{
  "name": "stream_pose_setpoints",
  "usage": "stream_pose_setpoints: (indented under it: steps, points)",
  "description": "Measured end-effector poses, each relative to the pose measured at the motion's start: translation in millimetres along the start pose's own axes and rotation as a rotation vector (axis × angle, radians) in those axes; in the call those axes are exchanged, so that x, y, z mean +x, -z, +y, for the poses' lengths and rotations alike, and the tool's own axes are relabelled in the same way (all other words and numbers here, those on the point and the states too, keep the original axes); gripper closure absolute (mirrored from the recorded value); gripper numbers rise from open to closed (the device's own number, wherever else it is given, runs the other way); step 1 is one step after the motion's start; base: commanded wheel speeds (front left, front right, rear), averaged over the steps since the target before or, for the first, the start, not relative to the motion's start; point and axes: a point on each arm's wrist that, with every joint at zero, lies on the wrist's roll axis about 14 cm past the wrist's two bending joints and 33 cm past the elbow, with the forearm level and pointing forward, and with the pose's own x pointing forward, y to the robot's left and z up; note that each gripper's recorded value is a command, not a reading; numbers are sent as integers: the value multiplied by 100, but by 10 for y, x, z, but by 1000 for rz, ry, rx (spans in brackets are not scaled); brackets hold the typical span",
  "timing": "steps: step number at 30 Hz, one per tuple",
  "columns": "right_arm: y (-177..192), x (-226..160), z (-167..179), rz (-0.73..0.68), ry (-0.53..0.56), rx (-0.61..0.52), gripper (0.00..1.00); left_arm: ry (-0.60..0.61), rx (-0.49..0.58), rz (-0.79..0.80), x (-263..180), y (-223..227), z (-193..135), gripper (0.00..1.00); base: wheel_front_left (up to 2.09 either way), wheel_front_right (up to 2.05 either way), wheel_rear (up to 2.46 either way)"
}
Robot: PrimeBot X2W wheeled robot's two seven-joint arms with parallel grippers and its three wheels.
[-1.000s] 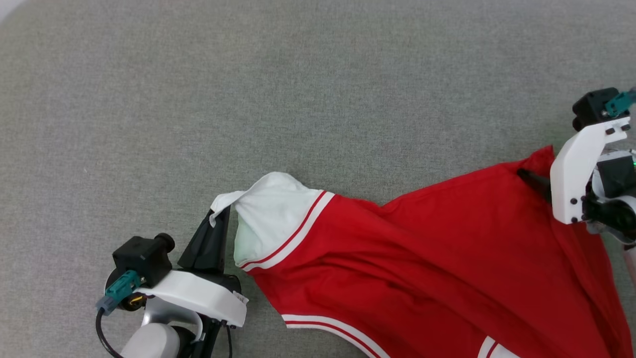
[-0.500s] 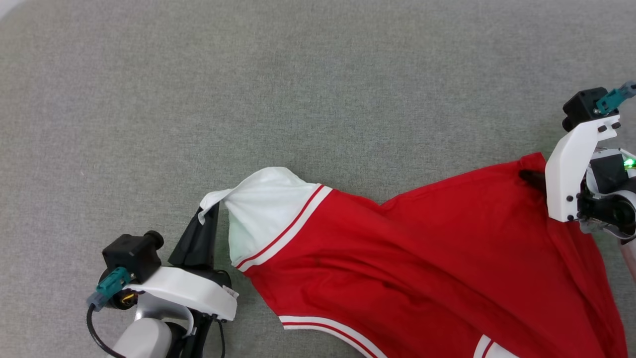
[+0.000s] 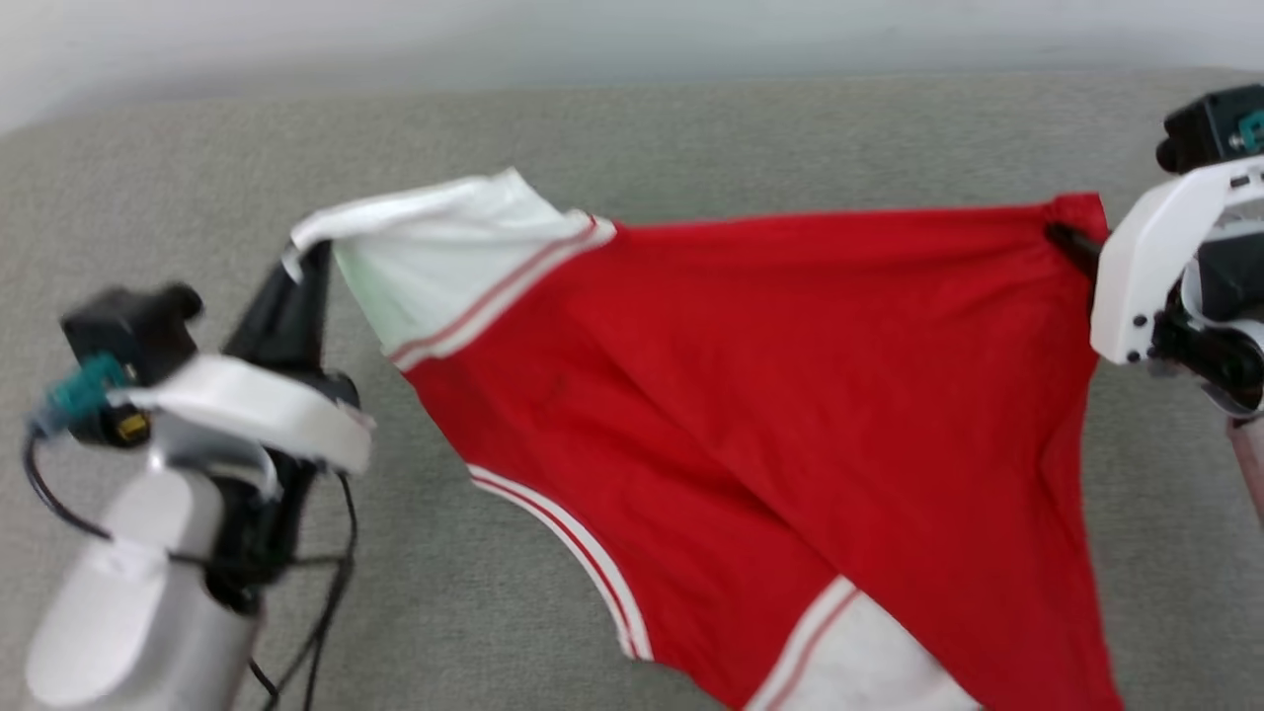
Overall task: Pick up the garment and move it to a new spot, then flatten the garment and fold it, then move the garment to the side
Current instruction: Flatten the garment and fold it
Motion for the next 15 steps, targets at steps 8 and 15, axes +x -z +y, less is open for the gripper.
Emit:
stream_pose_setpoints:
  steps: [8, 15]
  points:
    - [-696, -376, -200, -251, 94, -2, 100, 72, 30, -93, 614, -625, -149, 100, 0, 0, 0]
    - [-1471, -497, -343, -476, 155, -20, 100, 64, 92, -197, 1168, -1164, -102, 100, 0, 0, 0]
